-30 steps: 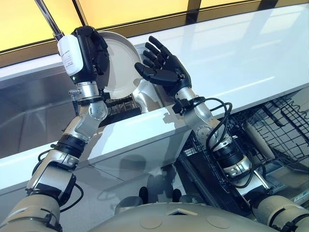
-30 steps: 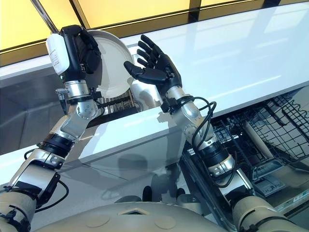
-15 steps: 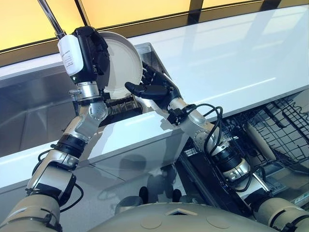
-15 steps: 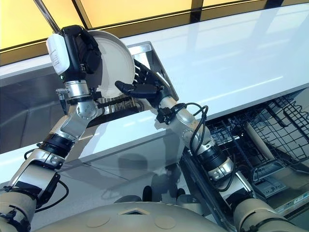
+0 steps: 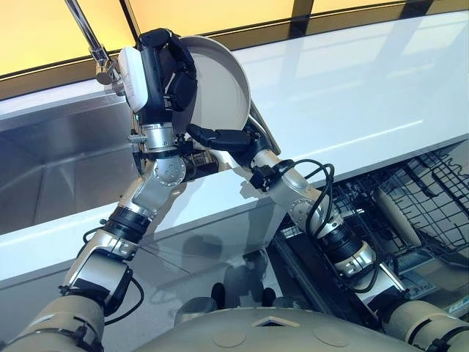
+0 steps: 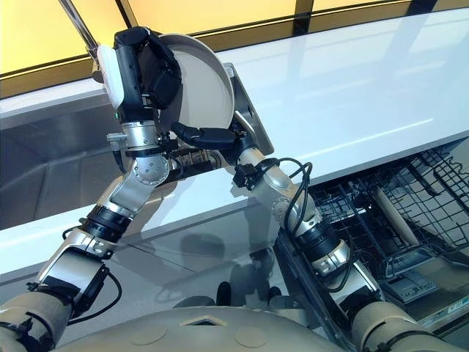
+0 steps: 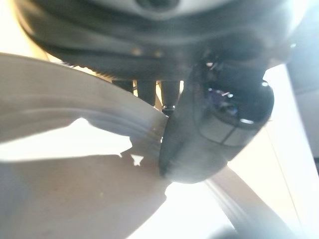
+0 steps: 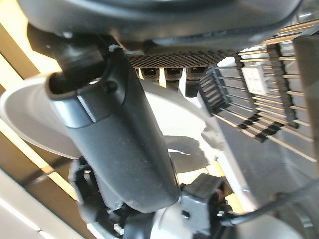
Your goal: Pick up plates and place into dishwasher.
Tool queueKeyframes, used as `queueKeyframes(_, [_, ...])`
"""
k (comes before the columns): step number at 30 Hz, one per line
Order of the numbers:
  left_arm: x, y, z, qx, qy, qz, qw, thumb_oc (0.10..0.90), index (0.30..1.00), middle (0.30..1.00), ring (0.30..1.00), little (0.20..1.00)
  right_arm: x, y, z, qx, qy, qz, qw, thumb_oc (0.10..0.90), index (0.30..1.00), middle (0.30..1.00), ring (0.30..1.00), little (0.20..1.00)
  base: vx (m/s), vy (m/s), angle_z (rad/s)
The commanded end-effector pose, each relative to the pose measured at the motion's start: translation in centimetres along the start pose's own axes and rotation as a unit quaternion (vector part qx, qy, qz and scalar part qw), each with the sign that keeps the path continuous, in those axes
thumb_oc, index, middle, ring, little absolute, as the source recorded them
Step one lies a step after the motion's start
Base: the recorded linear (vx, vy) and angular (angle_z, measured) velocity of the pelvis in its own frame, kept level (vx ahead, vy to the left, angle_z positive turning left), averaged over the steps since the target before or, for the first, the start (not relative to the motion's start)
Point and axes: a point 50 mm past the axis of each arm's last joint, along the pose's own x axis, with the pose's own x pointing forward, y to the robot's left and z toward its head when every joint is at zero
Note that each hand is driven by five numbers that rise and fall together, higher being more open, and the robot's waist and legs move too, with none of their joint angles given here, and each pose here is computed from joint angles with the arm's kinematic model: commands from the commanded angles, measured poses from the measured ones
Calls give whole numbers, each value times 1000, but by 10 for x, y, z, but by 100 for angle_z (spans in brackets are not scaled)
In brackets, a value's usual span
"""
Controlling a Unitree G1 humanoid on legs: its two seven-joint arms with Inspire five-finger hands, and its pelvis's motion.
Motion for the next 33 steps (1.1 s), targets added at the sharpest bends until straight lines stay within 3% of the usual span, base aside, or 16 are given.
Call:
queueKeyframes(1, [4, -3, 20, -60, -44, -4, 997, 100, 300, 300, 300, 200, 3, 29, 45, 47, -141, 56, 987, 800, 900, 900, 900, 900, 0, 0, 0])
queueKeyframes(7, [-13, -5, 12, -63, -11, -25, 998, 100, 300, 300, 300, 200, -4, 22, 46, 42, -158, 45, 986, 800, 900, 900, 900, 900, 0, 0, 0])
queueKeyframes(8, [-15, -5, 10, -60, -6, -28, 998, 100, 300, 300, 300, 200, -6, 20, 47, 38, -166, 42, 985, 696, 811, 811, 811, 796, 12, 1, -4])
queueKeyframes(9, [-16, -5, 9, -58, -1, -30, 998, 100, 300, 300, 300, 200, -6, 18, 49, 33, -177, 39, 983, 490, 634, 634, 634, 590, 10, -3, -4])
queueKeyframes(10, [-18, -5, 7, -54, 1, -33, 998, 100, 300, 300, 300, 200, -8, 17, 51, 26, -186, 36, 982, 185, 373, 373, 373, 285, 0, 0, 0])
queueKeyframes(11, [-20, -4, 5, -45, 8, -36, 998, 100, 300, 300, 300, 200, -9, 16, 55, 18, -199, 32, 979, 100, 300, 300, 300, 200, 0, 0, 0])
queueKeyframes(19, [-29, 7, -11, -34, 37, -34, 998, 100, 300, 300, 300, 200, -16, 13, 64, -22, -229, 37, 973, 100, 300, 300, 300, 200, 0, 0, 0])
queueKeyframes(22, [-30, 6, -10, -89, 54, -52, 993, 100, 300, 300, 300, 200, -18, 11, 66, -25, -233, 30, 972, 100, 300, 300, 300, 200, 0, 0, 0])
queueKeyframes(23, [-31, 3, -10, -139, 73, -72, 985, 355, 519, 519, 519, 455, -18, 10, 67, -25, -237, 27, 971, 100, 300, 300, 300, 200, 0, 0, 0])
queueKeyframes(24, [-33, 0, -10, -200, 101, -87, 971, 740, 848, 848, 848, 840, -18, 10, 68, -27, -240, 25, 970, 100, 300, 300, 300, 200, 0, 0, 0])
queueKeyframes(25, [-36, -4, -10, -250, 125, -98, 955, 800, 900, 900, 900, 900, -19, 10, 70, -29, -243, 23, 969, 100, 300, 300, 300, 200, 0, 0, 0])
queueKeyframes(27, [-42, -12, -8, -374, 161, -127, 904, 800, 900, 900, 900, 900, -19, 10, 78, -37, -254, 19, 966, 100, 300, 300, 300, 200, 0, 0, 0])
queueKeyframes(31, [-36, -11, 2, -450, 151, -138, 869, 800, 900, 900, 900, 900, -20, 8, 97, -61, -278, 8, 959, 100, 300, 300, 300, 200, 0, 0, 0])
queueKeyframes(33, [-20, -2, 9, -459, 121, -138, 869, 800, 900, 900, 900, 900, -22, 5, 119, -97, -314, -9, 944, 100, 300, 300, 300, 200, 0, 0, 0])
